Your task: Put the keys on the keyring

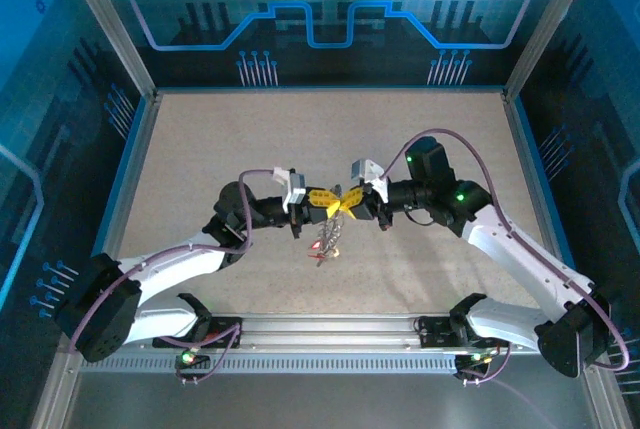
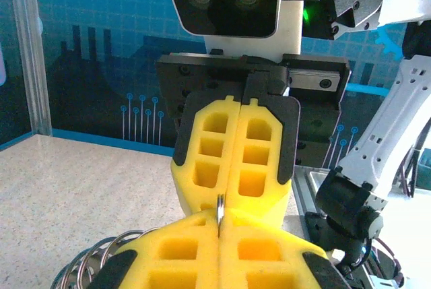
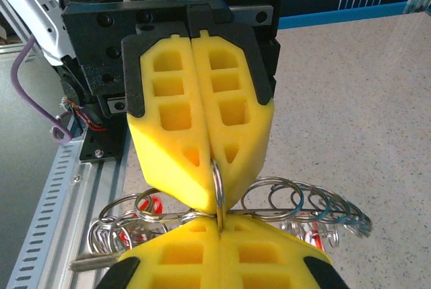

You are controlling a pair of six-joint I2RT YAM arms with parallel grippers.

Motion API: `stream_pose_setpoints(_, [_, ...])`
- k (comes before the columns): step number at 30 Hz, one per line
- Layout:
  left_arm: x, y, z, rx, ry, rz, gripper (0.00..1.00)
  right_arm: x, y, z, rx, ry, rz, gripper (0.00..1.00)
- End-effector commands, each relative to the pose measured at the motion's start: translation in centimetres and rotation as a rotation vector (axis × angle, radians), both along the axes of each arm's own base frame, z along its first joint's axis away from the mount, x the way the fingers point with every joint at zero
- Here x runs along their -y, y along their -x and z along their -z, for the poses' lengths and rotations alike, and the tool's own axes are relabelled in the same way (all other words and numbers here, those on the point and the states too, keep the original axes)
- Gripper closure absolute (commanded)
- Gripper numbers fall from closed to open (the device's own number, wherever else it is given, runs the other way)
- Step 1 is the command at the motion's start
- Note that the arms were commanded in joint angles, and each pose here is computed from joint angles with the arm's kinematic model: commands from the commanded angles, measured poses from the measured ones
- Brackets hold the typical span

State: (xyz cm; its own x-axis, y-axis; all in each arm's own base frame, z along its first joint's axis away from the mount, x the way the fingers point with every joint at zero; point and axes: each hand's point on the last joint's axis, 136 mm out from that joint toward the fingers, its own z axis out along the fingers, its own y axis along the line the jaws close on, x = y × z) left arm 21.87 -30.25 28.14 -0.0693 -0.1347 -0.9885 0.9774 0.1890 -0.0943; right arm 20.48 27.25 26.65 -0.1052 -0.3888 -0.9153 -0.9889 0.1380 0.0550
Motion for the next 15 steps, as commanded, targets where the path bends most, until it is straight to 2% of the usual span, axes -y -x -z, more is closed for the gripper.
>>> stream_pose_setpoints(1, [0.3,0.5,0.2,0.035,-0.015,0.002,0.92,-0.8,0.4,-1.3,0.055,-0.023,-0.055,1.00])
stream_pose_setpoints(12, [-0.3,1.3,1.8,0.053,-0.166,-0.004,0.77,0.5,0.2,0.3,0.087,0.136,-0.047,1.00])
stream_pose_setpoints(15, [-0.1,1.7,2.6,0.046,-0.232,0.033,0.76,0.7,0.3,0.5,0.092,0.167,-0.062,1.00])
